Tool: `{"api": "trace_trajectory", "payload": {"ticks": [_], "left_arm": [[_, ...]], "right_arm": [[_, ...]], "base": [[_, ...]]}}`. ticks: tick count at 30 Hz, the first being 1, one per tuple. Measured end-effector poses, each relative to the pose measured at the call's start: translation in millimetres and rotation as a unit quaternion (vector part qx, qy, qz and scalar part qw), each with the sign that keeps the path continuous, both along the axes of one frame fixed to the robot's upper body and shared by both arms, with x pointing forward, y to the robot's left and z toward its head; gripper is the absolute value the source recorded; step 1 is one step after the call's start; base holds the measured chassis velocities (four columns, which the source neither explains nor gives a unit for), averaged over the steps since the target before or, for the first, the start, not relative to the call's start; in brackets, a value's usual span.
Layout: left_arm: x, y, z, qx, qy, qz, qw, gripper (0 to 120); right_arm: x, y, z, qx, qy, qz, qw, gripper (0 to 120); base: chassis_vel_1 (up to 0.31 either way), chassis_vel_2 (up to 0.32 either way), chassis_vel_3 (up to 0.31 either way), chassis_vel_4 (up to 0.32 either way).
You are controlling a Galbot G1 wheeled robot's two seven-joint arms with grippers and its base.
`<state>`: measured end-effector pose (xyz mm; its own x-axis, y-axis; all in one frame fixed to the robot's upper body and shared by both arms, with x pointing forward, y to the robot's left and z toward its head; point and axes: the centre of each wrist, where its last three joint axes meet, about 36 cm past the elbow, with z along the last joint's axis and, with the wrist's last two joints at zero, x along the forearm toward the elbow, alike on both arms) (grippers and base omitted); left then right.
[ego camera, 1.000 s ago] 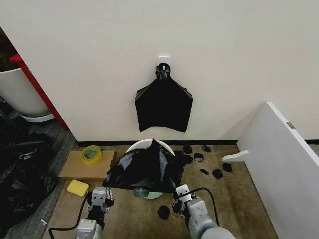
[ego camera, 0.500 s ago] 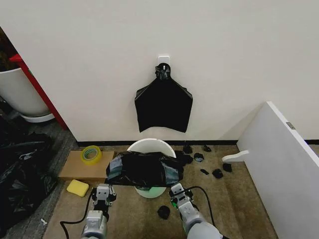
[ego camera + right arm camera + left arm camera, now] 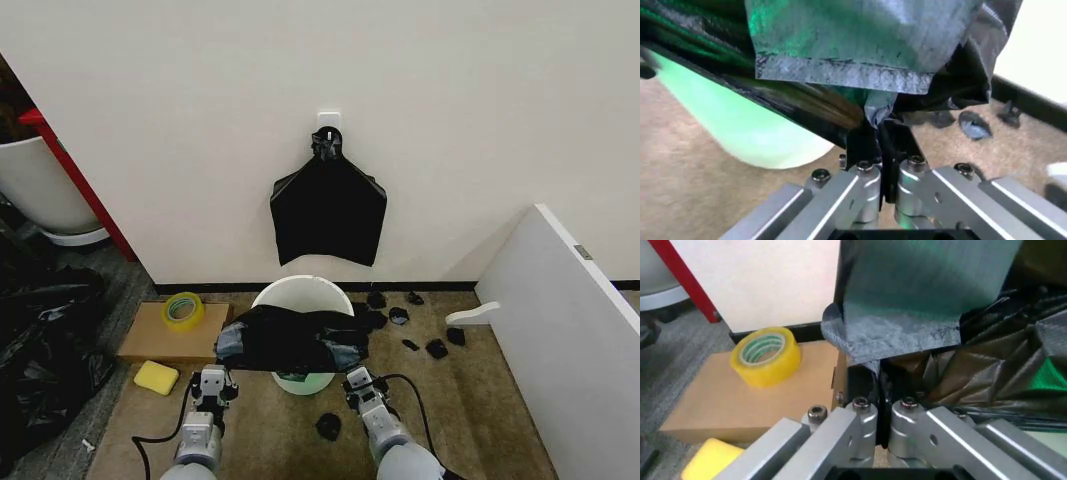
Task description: Place the garbage bag over the trash bin.
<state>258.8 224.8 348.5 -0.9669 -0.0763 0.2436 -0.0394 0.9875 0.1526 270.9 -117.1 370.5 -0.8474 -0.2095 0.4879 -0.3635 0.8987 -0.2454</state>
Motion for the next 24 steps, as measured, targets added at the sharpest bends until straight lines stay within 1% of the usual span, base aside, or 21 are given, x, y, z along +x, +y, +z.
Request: {"api": "trace_trajectory", "payload": {"ticks": [1,2,5,6,8,10,12,13,14,16,17,19,20,21,24], "left_arm": [[-2,1,2,0.000,0.000,0.000,1.0000,0],[-6,2,5,0.001,0.000,0.002,1.0000,1],[-13,3,18,0.006,-0.002,0.009,0.9999,15],[-13,3,18,0.006,-0.002,0.009,0.9999,15],[-18,2,26,0.011,-0.004,0.016,0.9998,23],[-21,2,32,0.015,-0.004,0.020,0.9997,28],[-30,1,40,0.025,-0.003,0.026,0.9993,39],[-36,1,45,0.031,-0.002,0.027,0.9991,43],[-36,1,45,0.031,-0.002,0.027,0.9991,43],[-42,0,50,0.036,-0.002,0.028,0.9990,50],[-46,-1,54,0.038,-0.003,0.027,0.9989,56],[-53,-2,59,0.041,-0.009,0.022,0.9989,64],[-56,-2,60,0.043,-0.013,0.019,0.9988,68],[-56,-2,60,0.043,-0.013,0.019,0.9988,68],[-65,-2,60,0.052,-0.028,0.010,0.9982,82]], "right_arm": [[-3,-2,6,0.006,0.008,-0.002,1.000,0],[-8,-4,12,0.011,0.019,-0.004,1.000,3],[-20,-10,33,0.022,0.041,-0.007,0.999,15],[-20,-10,33,0.022,0.041,-0.007,0.999,15],[-27,-13,48,0.025,0.052,-0.009,0.998,25],[-32,-15,58,0.028,0.060,-0.013,0.998,29],[-39,-18,74,0.034,0.068,-0.017,0.997,41],[-44,-21,83,0.037,0.071,-0.018,0.997,43],[-44,-21,83,0.037,0.071,-0.018,0.997,43],[-49,-24,92,0.039,0.071,-0.019,0.997,51],[-52,-26,98,0.041,0.071,-0.020,0.996,57],[-57,-28,106,0.043,0.070,-0.021,0.996,66],[-59,-29,109,0.045,0.070,-0.021,0.996,69],[-59,-29,109,0.045,0.070,-0.021,0.996,69],[-64,-31,117,0.049,0.068,-0.023,0.996,82]], "base": [[0.000,0.000,0.000,0.000],[0.000,0.000,0.000,0.000],[0.000,0.000,0.000,0.000],[0.000,0.000,0.000,0.000],[0.000,0.000,0.000,0.000],[0.000,0.000,0.000,0.000],[0.000,0.000,0.000,0.000],[0.000,0.000,0.000,0.000],[0.000,0.000,0.000,0.000],[0.000,0.000,0.000,0.000],[0.000,0.000,0.000,0.000],[0.000,0.000,0.000,0.000],[0.000,0.000,0.000,0.000],[0.000,0.000,0.000,0.000],[0.000,0.000,0.000,0.000]]}}
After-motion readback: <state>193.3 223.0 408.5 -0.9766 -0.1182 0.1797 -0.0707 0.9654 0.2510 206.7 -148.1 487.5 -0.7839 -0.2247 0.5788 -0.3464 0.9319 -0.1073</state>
